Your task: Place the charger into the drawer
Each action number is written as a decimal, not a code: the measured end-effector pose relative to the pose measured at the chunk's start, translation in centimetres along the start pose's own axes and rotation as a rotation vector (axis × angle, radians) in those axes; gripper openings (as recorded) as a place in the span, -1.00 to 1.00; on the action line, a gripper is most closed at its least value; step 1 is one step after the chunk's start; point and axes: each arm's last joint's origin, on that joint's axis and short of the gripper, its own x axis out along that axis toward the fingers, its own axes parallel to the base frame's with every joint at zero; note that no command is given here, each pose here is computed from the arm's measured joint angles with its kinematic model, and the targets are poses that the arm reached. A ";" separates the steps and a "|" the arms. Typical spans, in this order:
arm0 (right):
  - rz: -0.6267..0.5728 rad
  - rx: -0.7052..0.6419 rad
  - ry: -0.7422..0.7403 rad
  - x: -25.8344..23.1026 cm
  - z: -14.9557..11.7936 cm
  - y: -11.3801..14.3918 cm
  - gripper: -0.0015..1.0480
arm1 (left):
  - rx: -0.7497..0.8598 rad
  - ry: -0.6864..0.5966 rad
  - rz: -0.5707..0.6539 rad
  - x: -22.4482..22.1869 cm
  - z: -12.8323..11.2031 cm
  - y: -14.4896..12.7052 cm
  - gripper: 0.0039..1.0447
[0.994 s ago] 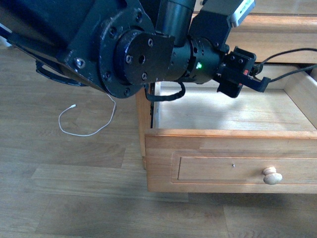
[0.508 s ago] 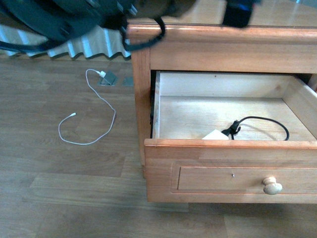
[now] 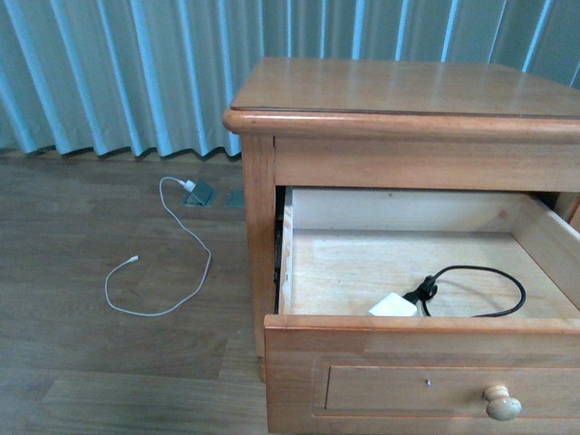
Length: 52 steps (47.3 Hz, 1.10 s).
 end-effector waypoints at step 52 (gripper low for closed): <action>0.000 0.000 0.000 0.0 0.0 0.0 0.84 | -0.071 0.005 -0.312 -6.4 -9.8 8.9 -0.93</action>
